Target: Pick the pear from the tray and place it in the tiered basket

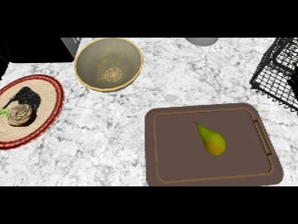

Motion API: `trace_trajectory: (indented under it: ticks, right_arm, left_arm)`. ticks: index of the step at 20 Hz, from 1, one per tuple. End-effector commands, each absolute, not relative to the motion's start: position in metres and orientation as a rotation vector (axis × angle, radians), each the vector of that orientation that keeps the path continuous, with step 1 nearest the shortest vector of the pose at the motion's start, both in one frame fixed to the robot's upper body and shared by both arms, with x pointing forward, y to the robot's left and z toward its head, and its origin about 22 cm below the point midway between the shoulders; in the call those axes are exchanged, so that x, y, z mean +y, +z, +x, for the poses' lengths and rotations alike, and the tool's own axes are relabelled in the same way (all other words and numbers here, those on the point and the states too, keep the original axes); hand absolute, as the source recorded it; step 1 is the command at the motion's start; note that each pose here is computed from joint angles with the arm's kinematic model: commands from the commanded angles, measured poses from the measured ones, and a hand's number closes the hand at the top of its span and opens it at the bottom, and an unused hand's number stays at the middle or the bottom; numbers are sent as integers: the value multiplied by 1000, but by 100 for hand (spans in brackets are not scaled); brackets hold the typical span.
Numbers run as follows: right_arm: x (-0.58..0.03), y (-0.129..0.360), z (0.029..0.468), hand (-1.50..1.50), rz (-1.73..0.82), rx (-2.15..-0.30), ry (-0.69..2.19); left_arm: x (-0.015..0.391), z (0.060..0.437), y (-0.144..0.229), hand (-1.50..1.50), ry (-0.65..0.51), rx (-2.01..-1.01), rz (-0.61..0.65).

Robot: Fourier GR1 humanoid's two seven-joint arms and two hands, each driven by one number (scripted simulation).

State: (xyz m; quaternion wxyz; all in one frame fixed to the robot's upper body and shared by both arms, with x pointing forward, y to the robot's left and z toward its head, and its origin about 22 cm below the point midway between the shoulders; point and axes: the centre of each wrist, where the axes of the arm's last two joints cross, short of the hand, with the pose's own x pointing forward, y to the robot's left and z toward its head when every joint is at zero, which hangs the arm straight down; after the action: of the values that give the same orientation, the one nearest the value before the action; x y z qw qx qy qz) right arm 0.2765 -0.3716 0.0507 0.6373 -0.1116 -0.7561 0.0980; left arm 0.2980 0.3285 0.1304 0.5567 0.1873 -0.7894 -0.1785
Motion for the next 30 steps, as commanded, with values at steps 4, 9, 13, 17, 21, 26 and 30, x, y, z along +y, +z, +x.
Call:
trace_trajectory:
  ticks: [4, 9, 13, 17, 21, 26, 30]
  right_arm:
    - [-267, 14, 299, -150, 22, -1468, 208]
    - [-172, -15, 305, -150, 125, -1227, 169]
    - [-136, -2, 331, -150, 119, -1380, 152]
    - [-162, 72, 350, -150, 3, -1414, 366]
    - [-187, 116, 368, -150, -275, -1305, 686]
    - [-185, 140, 368, -150, -419, -982, 1162]
    - [-172, 174, 371, -150, -452, -803, 1391]
  left_arm:
    - [284, 292, 72, 0, -328, -1727, 147]
    - [235, 278, 15, 0, -261, -1569, -86]
    - [244, 273, -7, 0, -242, -1526, -75]
    - [240, 271, -6, 0, -245, -1537, -82]
    - [243, 268, -18, 0, -229, -1544, -55]
    - [234, 270, -11, 0, -246, -1529, -77]
    - [226, 264, -19, 0, -243, -1534, -72]
